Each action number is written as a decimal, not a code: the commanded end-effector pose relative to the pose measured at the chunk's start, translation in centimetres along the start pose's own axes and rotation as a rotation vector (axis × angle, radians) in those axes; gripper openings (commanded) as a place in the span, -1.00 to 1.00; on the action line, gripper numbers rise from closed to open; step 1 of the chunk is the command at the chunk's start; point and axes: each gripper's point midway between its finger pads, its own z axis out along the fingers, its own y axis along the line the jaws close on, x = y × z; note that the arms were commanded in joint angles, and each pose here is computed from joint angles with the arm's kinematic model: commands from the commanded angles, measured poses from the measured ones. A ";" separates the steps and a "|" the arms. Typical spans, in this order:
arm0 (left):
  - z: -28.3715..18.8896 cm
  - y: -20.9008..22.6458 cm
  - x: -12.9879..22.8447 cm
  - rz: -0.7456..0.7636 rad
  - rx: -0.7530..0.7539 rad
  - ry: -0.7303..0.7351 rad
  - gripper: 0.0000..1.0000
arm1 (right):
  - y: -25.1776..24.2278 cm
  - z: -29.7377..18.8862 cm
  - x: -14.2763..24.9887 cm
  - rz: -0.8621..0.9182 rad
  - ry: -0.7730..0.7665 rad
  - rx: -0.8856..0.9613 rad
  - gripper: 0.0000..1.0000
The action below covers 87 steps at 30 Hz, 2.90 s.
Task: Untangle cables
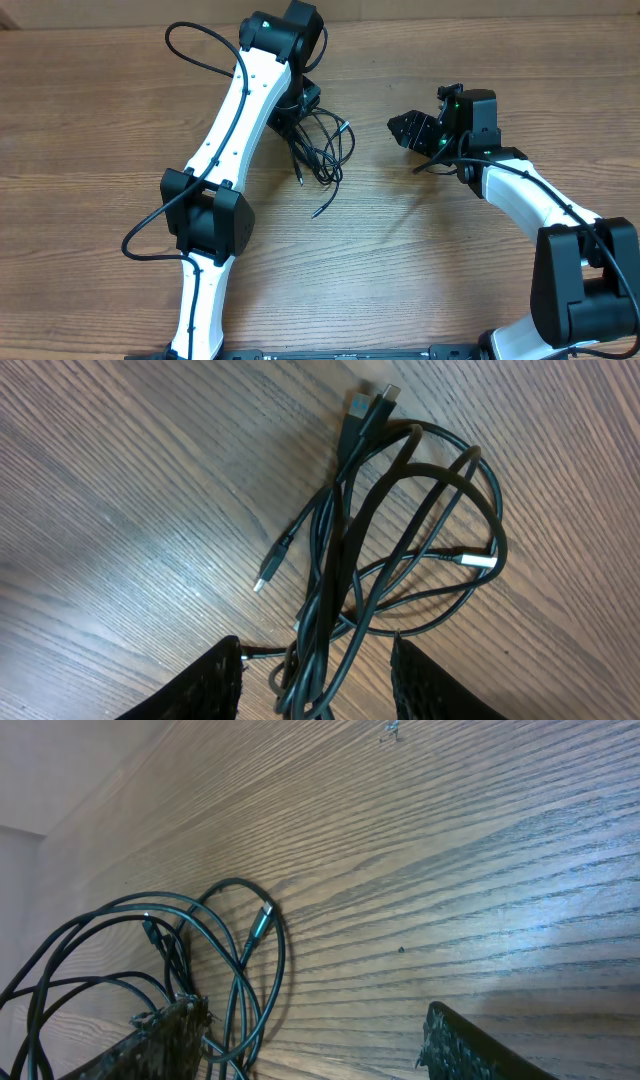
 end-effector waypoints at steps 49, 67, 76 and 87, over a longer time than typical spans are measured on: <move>2.1 -0.5 1.1 0.023 -0.018 0.028 -0.91 | 0.3 -0.1 -0.3 -0.011 -0.005 -0.009 0.38; 1.3 -0.8 0.7 0.024 0.005 0.020 -0.81 | 0.5 -0.1 -0.2 -0.011 0.004 -0.025 0.38; 1.3 -0.7 0.4 0.020 0.004 0.017 -0.18 | 0.5 -0.1 -0.2 -0.011 0.004 -0.025 0.38; 1.3 -0.4 -0.6 0.009 0.015 0.041 -0.51 | 0.5 -0.1 -0.2 -0.011 0.004 -0.025 0.39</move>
